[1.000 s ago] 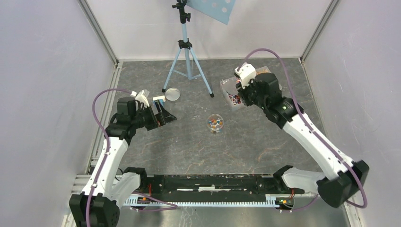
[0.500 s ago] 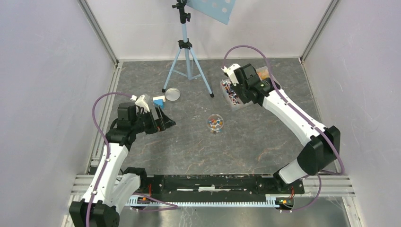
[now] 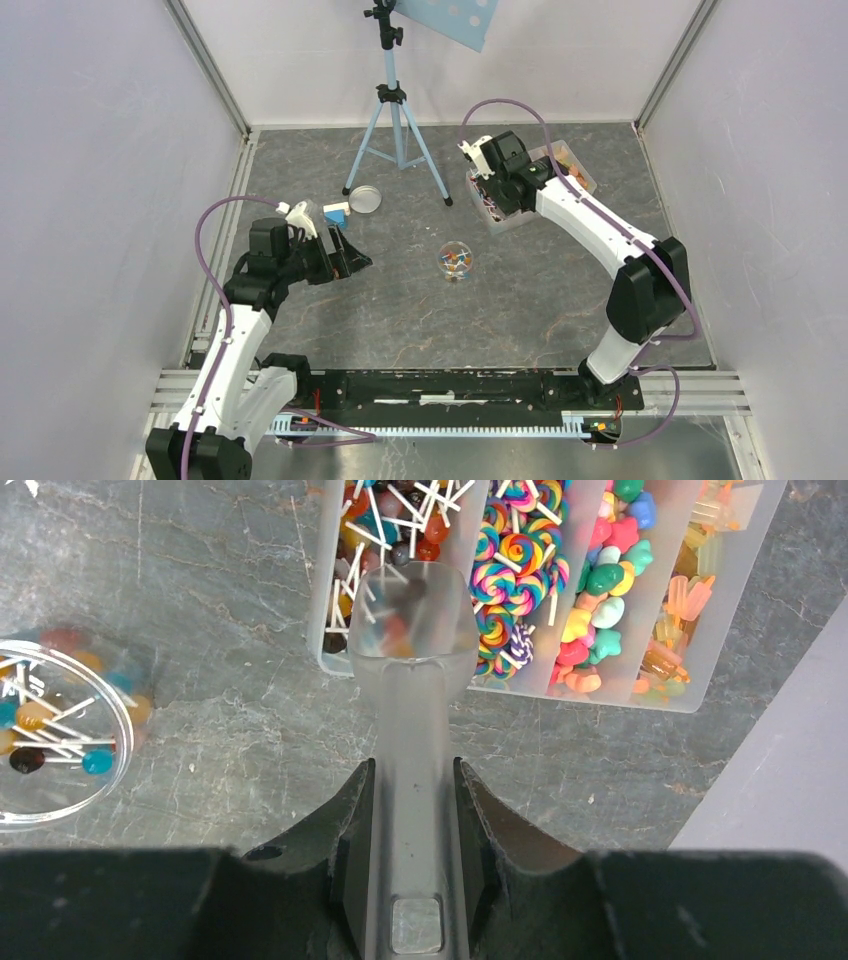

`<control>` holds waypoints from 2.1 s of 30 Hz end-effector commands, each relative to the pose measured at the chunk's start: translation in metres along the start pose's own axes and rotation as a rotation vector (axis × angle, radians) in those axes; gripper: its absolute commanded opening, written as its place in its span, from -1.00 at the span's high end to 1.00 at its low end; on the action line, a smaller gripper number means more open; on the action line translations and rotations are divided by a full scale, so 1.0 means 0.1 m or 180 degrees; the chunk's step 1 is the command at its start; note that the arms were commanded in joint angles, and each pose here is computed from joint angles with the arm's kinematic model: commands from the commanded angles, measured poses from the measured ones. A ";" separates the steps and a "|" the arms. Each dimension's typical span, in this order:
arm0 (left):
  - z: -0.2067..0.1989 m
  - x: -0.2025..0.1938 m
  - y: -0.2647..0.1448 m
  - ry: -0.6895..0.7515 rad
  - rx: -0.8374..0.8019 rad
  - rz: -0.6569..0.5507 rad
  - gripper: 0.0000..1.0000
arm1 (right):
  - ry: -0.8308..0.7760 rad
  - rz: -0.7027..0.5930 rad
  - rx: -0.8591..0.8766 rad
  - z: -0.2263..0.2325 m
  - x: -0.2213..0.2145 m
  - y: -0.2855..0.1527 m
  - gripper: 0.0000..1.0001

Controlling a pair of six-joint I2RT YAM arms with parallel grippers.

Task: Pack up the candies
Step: Scoop the fake candies from the storage box.

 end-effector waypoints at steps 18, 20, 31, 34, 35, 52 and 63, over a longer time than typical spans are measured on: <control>0.02 0.05 0.00 0.0203 0.0048 -0.0118 -1.00 | 0.0597 -0.0590 0.0030 0.04 -0.45 0.42 1.00; 0.03 0.05 0.01 0.0200 0.0054 -0.0119 -1.00 | 0.0639 -0.0619 0.0031 0.05 -0.50 0.44 1.00; 0.04 0.05 0.01 0.0192 0.0067 -0.0107 -1.00 | 0.0831 -0.0908 0.0121 0.10 -0.70 0.56 1.00; 0.04 0.05 0.01 0.0189 0.0066 -0.0097 -1.00 | 0.0862 -0.0912 0.0124 0.11 -0.75 0.59 1.00; 0.03 0.05 0.01 0.0191 0.0065 -0.0099 -1.00 | 0.0869 -0.0902 0.0114 0.11 -0.76 0.59 1.00; 0.05 0.05 0.03 0.0174 0.0097 -0.0079 -1.00 | 0.1049 -0.1327 0.0033 0.06 -0.91 0.50 1.00; 0.05 0.05 0.02 0.0180 0.0099 -0.0093 -1.00 | 0.1145 -0.1655 0.0081 0.08 -0.94 0.43 1.00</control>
Point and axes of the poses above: each gripper's point midway between its finger pads, its own y axis out along the fingers, its own z axis along the line the jaws close on, x = y × z, the point moved 4 cm from there along -y, back along the fingers, and after that the axes turned 7 degrees about -y, right-handed, at the moved point
